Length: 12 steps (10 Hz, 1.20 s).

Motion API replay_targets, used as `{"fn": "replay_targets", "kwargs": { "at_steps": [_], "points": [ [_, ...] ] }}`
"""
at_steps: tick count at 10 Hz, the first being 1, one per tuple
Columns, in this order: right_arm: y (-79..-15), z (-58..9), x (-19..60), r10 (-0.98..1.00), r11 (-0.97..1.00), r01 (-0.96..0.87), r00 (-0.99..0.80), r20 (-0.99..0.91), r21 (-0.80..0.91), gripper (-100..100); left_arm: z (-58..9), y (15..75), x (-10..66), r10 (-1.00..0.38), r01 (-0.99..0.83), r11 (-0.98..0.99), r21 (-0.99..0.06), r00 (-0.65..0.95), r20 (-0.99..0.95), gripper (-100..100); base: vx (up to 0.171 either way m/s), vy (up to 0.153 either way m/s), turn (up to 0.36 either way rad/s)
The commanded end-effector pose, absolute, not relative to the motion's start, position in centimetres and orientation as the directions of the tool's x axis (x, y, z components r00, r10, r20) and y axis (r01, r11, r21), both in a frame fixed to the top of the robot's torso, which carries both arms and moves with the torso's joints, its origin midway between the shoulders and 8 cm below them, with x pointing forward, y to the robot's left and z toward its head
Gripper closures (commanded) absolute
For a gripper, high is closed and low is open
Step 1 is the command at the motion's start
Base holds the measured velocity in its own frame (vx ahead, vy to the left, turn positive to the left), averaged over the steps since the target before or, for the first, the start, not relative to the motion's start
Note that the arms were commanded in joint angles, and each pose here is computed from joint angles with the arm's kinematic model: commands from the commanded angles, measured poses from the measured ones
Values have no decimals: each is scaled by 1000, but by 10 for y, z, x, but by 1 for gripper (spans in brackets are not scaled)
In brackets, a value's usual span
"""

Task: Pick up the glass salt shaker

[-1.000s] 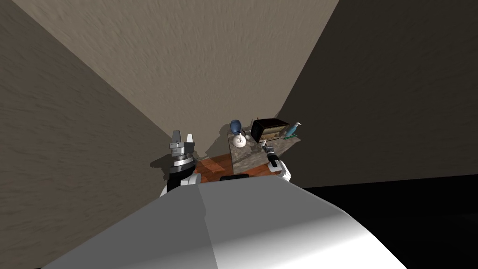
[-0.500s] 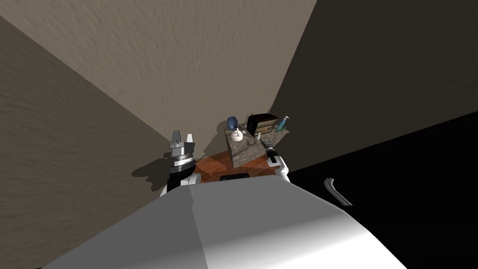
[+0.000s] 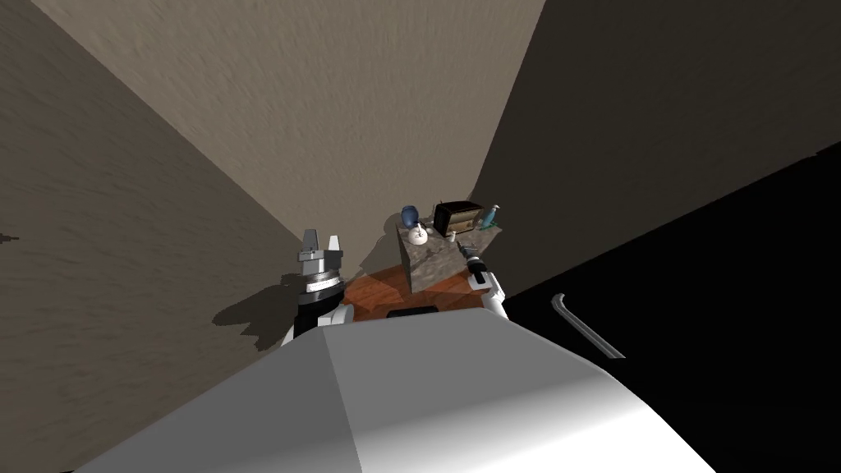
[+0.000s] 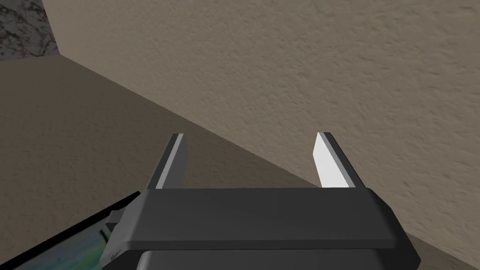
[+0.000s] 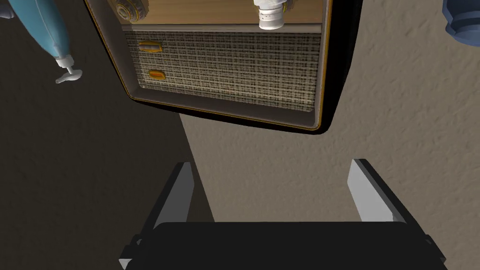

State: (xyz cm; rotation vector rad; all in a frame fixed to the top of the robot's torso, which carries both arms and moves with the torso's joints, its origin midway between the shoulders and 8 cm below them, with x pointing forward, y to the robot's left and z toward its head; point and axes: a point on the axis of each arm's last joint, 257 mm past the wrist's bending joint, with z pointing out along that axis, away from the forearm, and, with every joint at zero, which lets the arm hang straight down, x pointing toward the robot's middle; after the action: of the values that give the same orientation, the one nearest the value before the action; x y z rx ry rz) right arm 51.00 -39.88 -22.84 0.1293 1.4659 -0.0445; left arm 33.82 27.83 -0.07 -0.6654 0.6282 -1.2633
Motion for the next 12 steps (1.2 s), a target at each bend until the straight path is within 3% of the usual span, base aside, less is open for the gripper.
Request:
{"fn": "replay_targets", "kwargs": {
  "at_steps": [1,4,7,8,9,12],
  "points": [
    [-405,-247,502,55,989,133,69,-996,64,-100,-1,278,338,-980,640,171,-749,191,-61,0,219,-50,140],
    [-415,-291,478,69,980,188,-26,-997,63,-100,-1,278,338,-980,640,172,-749,191,-61,0,281,-113,211],
    [-415,-305,470,75,977,204,-56,-996,62,-100,-1,278,338,-980,640,172,-749,191,-61,0,162,-66,157],
    [-415,-306,470,74,977,204,-59,-996,60,0,-1,278,338,-980,640,172,-749,191,-61,0,17,-8,-5],
    [-412,-295,486,70,985,161,-31,-997,64,-100,-1,278,338,-980,640,171,-749,191,-61,0,17,39,-64],
    [-411,-293,499,70,990,126,-20,-997,67,-100,-1,278,338,-980,640,171,-749,191,-61,0,-4,51,-35]
  ]
}}
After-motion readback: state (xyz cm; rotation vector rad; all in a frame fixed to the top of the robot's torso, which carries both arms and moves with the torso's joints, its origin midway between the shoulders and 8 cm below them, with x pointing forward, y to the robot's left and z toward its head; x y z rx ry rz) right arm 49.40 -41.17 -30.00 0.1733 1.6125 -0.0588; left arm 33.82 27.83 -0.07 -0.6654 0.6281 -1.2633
